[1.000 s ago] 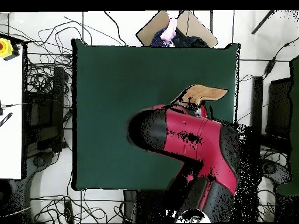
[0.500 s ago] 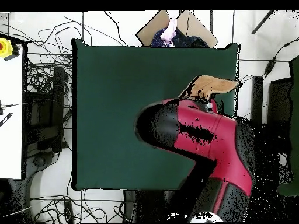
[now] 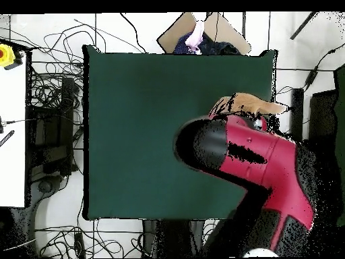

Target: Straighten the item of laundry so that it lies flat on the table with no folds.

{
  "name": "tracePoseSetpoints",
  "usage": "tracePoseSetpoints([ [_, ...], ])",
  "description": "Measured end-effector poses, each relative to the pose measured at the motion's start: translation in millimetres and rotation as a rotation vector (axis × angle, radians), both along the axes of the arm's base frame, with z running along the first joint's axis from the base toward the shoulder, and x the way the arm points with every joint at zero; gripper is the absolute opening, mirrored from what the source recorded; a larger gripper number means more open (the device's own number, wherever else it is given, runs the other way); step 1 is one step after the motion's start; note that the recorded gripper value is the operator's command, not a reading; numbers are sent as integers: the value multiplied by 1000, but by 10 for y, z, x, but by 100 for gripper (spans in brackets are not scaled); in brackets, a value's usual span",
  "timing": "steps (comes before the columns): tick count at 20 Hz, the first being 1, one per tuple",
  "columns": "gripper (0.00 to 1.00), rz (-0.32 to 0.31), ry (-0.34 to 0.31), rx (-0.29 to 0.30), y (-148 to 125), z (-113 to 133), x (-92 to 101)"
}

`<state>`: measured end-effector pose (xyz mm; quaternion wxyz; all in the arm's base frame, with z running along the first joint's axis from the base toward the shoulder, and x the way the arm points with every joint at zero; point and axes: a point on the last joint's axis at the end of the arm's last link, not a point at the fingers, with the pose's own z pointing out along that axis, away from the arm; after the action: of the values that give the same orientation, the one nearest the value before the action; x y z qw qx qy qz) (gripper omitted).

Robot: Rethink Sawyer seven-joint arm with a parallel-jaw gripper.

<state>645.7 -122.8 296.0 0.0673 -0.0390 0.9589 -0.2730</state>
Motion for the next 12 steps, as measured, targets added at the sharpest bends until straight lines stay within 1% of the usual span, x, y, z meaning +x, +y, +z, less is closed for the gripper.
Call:
tracePoseSetpoints([
  [6, 0, -19, -5, -3, -152, -1, -22],
  [12, 0, -11, -19, -11, -179, -1, -5],
])
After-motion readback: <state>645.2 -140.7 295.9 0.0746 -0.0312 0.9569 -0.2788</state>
